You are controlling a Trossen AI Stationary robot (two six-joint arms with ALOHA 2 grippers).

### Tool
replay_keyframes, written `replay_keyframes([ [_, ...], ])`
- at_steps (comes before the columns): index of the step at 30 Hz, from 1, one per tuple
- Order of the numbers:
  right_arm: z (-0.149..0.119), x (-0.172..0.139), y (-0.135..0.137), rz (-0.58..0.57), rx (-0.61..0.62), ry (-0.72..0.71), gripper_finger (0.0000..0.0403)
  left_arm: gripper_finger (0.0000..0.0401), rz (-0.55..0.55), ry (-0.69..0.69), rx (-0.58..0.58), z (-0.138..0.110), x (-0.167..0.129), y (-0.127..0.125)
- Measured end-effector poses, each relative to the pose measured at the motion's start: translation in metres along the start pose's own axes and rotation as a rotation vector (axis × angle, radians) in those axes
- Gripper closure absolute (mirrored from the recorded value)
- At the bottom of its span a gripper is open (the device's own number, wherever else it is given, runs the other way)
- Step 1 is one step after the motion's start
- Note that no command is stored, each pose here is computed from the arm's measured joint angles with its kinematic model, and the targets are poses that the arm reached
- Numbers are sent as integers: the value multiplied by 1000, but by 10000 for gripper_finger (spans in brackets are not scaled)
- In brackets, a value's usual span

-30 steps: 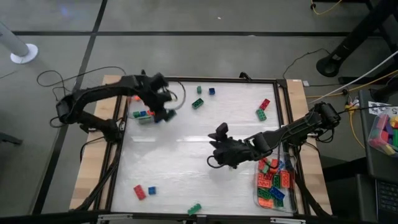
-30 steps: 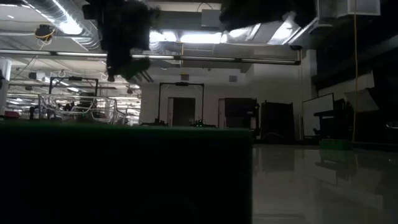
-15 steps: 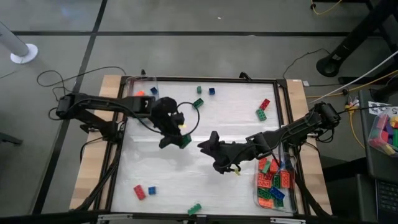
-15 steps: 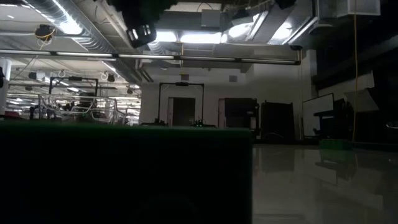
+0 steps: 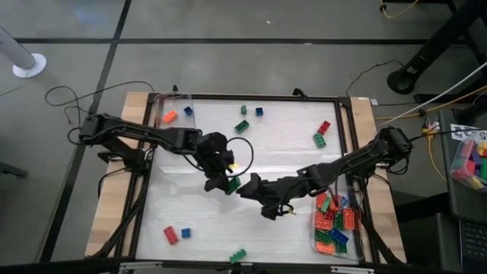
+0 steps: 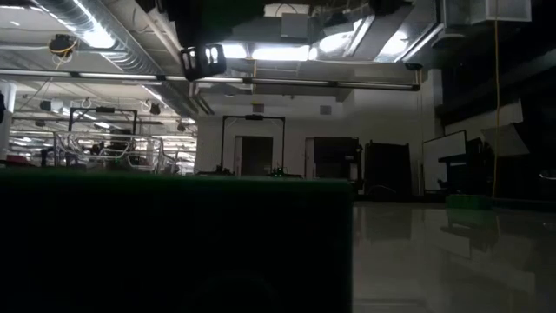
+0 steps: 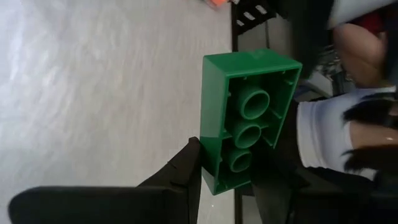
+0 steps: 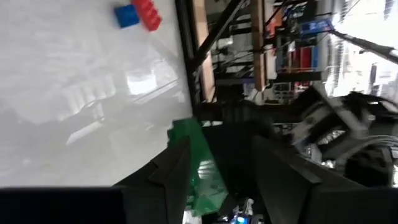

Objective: Sort blocks by size
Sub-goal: Put the 8 stud green game piece into the bottom transparent bin

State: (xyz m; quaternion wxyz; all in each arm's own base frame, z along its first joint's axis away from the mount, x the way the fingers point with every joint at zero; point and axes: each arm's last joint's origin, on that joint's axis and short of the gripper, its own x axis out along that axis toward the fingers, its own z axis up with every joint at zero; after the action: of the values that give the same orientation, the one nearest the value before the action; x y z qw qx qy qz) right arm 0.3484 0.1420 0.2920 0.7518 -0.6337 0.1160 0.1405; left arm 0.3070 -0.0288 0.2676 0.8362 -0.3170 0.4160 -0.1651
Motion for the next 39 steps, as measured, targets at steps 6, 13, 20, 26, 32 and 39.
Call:
replay_keyframes([
  [6,-4,16,14,47,-12,30,233,304,-13,24,-23,1,14,6],
  [13,-17,29,22,81,36,98,233,304,8,72,-62,-1,29,16],
  [20,-22,32,25,103,63,115,233,304,13,91,-72,-2,33,20],
  [26,-22,30,31,157,90,147,233,304,-8,104,-78,-2,31,21],
  [32,-19,27,36,158,59,230,233,304,-35,112,-83,-1,29,21],
  [39,-21,29,34,152,73,214,233,304,-43,101,-69,0,30,19],
])
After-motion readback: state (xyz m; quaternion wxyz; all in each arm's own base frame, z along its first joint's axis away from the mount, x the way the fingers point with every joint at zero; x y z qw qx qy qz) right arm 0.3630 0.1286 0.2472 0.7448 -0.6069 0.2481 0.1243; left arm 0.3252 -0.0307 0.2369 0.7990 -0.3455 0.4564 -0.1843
